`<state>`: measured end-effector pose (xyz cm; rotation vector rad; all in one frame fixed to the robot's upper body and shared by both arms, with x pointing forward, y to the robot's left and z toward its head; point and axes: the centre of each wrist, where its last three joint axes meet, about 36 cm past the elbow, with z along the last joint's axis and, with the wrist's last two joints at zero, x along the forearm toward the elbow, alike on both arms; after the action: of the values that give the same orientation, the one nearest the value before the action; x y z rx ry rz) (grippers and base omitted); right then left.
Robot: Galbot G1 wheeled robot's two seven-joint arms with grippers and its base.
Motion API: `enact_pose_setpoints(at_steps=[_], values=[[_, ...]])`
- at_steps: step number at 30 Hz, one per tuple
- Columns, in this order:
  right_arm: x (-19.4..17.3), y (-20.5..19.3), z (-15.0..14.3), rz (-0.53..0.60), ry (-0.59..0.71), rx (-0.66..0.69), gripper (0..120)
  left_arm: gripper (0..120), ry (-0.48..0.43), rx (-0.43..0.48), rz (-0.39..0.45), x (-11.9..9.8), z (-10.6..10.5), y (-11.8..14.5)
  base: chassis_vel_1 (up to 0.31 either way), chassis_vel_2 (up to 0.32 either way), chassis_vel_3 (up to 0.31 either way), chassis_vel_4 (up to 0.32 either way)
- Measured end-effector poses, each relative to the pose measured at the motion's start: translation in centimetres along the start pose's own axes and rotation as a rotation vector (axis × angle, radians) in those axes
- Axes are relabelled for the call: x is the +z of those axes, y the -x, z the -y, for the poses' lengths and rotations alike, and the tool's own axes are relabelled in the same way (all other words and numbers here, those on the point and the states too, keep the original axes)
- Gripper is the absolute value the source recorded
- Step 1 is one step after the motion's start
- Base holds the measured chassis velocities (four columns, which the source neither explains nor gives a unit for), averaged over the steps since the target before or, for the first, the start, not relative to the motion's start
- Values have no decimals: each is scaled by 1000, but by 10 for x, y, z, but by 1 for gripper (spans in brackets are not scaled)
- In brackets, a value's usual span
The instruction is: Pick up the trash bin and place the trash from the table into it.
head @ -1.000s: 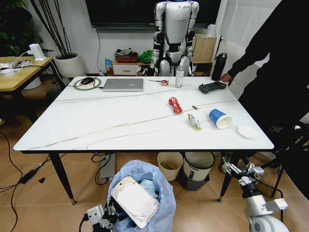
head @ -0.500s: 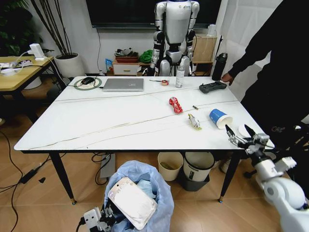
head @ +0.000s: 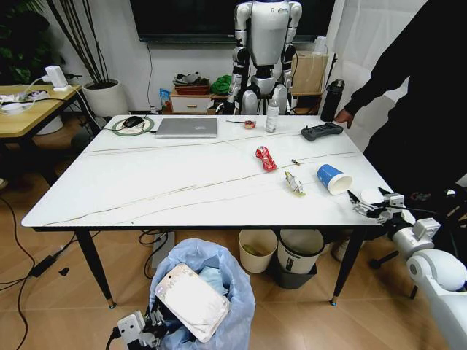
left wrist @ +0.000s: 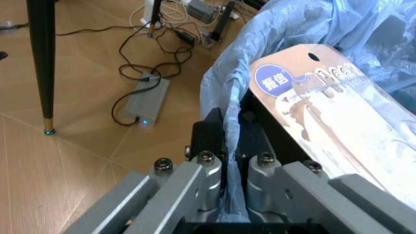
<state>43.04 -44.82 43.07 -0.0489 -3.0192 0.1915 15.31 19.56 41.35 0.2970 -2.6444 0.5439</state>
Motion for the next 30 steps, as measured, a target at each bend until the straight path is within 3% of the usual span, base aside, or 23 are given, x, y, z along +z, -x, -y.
enact_pose_setpoints(at_steps=[9,24,30], values=[[-72,-15,-4,-37,79,-38,100,0,0,13,-5,-3,-4,2,0,0,0,0],[-62,-9,-14,-62,75,-74,100,0,4,20,-13,-4,-6,1,0,0,0,0],[-63,0,-22,-92,193,-120,100,0,-2,17,-14,-3,-3,1,0,0,0,0]])
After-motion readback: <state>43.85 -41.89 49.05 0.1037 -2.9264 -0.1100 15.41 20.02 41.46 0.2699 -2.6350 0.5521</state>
